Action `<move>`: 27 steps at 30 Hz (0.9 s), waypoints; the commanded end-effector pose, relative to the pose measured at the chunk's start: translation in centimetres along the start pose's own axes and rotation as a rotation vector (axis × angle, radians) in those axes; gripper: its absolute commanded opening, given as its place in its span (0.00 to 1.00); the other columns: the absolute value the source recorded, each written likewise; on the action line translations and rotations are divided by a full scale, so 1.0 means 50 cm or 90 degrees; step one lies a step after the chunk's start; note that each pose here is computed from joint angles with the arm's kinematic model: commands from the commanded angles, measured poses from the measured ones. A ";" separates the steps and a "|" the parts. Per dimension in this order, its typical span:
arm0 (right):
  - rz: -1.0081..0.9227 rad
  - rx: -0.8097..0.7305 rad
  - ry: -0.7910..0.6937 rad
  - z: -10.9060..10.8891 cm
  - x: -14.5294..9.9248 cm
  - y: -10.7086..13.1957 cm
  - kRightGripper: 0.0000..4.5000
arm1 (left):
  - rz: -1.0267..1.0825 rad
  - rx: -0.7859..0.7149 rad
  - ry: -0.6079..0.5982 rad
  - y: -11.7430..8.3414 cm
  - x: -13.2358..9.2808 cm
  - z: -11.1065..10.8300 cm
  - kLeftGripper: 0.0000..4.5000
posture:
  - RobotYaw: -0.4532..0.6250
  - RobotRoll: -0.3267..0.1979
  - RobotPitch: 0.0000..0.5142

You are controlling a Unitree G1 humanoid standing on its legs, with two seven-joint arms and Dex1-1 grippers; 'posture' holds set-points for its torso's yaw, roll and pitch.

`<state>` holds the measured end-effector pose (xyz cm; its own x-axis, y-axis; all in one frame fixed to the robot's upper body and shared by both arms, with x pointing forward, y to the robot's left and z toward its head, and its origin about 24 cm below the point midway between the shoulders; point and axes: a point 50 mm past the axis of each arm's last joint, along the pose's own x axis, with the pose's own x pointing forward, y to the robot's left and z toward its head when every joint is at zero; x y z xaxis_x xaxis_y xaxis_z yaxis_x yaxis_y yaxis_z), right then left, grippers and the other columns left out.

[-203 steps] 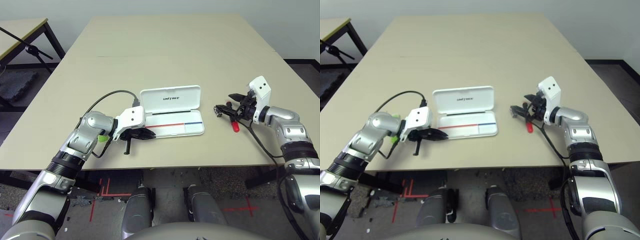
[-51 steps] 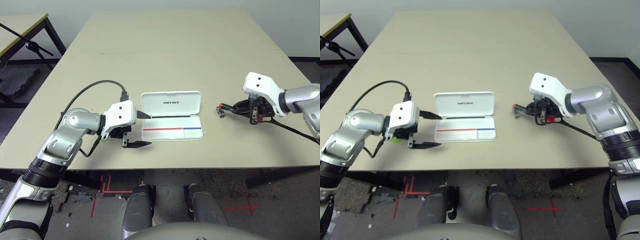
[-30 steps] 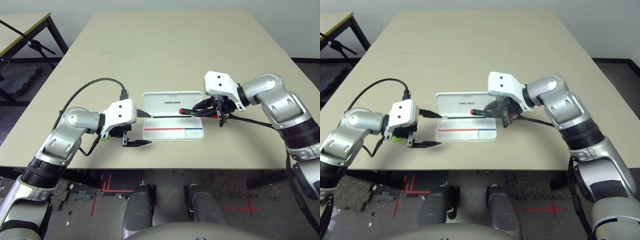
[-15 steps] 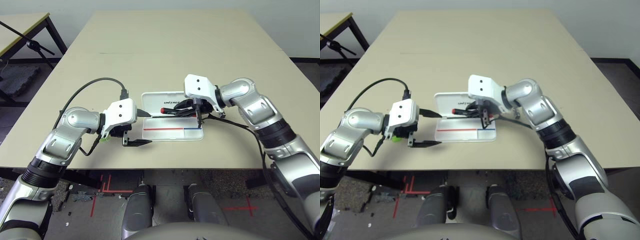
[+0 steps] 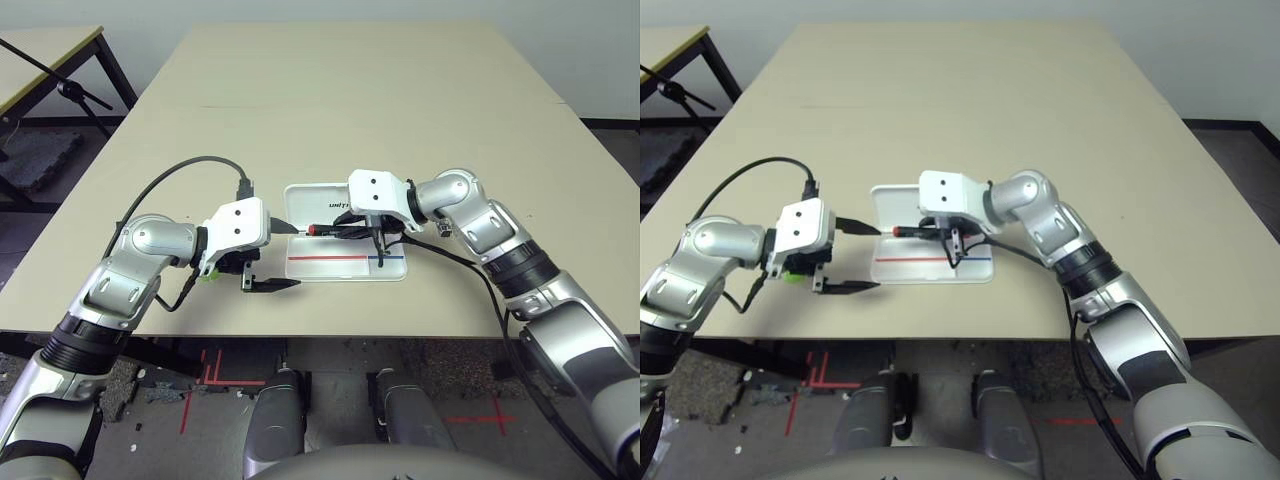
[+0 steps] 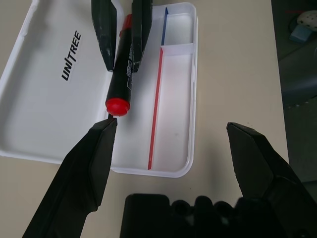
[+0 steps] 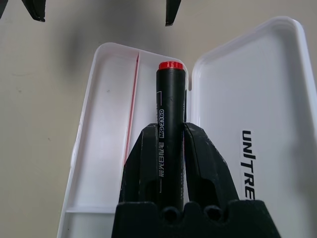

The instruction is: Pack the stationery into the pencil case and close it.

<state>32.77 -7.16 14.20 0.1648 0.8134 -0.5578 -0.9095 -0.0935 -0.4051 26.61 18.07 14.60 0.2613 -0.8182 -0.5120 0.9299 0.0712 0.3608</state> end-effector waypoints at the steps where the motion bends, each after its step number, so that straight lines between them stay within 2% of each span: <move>1: 0.003 -0.007 0.006 -0.003 0.003 0.002 0.11 | -0.006 0.001 0.010 -0.004 0.000 -0.007 1.00 | 0.42 0.62 0.12; 9: 0.010 0.000 0.009 -0.007 0.007 0.009 0.11 | -0.009 -0.001 0.009 -0.007 0.001 -0.008 1.00 | 0.41 0.62 0.14; 20: 0.000 -0.005 -0.001 0.004 -0.006 0.006 0.99 | -0.008 -0.006 0.009 -0.006 0.001 -0.011 1.00 | 0.41 0.62 0.14; 24: -0.012 0.026 -0.014 0.008 -0.040 0.001 1.00 | -0.005 -0.009 0.009 -0.005 0.001 -0.011 1.00 | 0.41 0.62 0.14; 27: -0.003 0.065 -0.001 -0.002 -0.086 0.011 1.00 | -0.002 -0.033 0.007 -0.007 -0.002 -0.014 1.00 | 0.41 0.62 0.14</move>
<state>32.03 -9.75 16.12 0.1843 0.8113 -0.5548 -0.9267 -0.0447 -0.3732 26.62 18.17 14.37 0.2613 -0.8173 -0.5135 0.9345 0.0810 0.3465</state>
